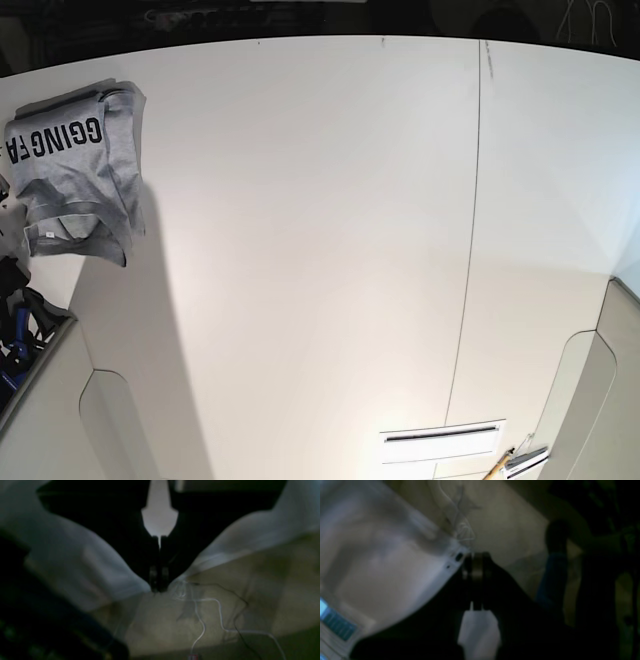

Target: Fold the T-shirt properly

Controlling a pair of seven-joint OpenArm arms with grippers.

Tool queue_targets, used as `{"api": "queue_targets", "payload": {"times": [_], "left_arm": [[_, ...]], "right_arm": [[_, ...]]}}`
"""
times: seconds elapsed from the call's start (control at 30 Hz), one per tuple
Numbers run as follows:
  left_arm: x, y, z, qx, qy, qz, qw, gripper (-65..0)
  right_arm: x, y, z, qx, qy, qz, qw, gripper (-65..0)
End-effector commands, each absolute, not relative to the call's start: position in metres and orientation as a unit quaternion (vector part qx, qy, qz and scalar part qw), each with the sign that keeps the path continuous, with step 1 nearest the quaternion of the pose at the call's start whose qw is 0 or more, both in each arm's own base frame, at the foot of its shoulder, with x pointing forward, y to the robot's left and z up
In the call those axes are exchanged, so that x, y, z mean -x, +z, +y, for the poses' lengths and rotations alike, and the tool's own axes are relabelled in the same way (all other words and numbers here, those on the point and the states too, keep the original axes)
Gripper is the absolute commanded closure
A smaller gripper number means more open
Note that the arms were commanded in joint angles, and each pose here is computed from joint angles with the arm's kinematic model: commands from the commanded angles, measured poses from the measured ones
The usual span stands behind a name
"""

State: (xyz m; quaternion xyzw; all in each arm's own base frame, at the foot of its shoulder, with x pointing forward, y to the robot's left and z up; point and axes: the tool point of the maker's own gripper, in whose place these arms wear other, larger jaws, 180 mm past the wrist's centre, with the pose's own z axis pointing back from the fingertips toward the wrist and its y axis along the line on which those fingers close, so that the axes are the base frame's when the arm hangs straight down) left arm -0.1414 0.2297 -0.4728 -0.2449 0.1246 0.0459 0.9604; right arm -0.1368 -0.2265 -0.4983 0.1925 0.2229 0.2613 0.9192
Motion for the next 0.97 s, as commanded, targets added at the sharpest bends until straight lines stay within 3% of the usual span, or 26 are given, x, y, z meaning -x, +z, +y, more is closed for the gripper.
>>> {"api": "queue_targets", "payload": {"times": [0.0,0.23,0.47,0.77,0.93], "left_arm": [[0.153,-0.483,0.228,0.242,0.044,0.134,0.96,0.0],[0.136,-0.573,0.187,0.229,-0.052,0.083,0.969,0.0],[0.087,-0.618,0.129,0.245,-0.156,0.058,0.955,0.0],[0.001,-0.651,0.149,0.076,-0.135,-0.012,0.988,0.0],[-0.002,-0.651,0.152,0.069,-0.134,-0.016,0.989,0.0]], "right_arm": [[0.14,-0.507,-0.23,-0.189,0.254,0.228,0.921,0.0],[0.096,-0.585,-0.198,-0.201,0.169,0.113,0.958,0.0],[0.039,-0.631,-0.157,-0.135,0.09,0.087,0.983,0.0],[-0.029,-0.639,-0.124,-0.127,0.047,0.032,0.99,0.0],[-0.032,-0.637,-0.117,-0.144,0.006,0.028,0.989,0.0]]}}
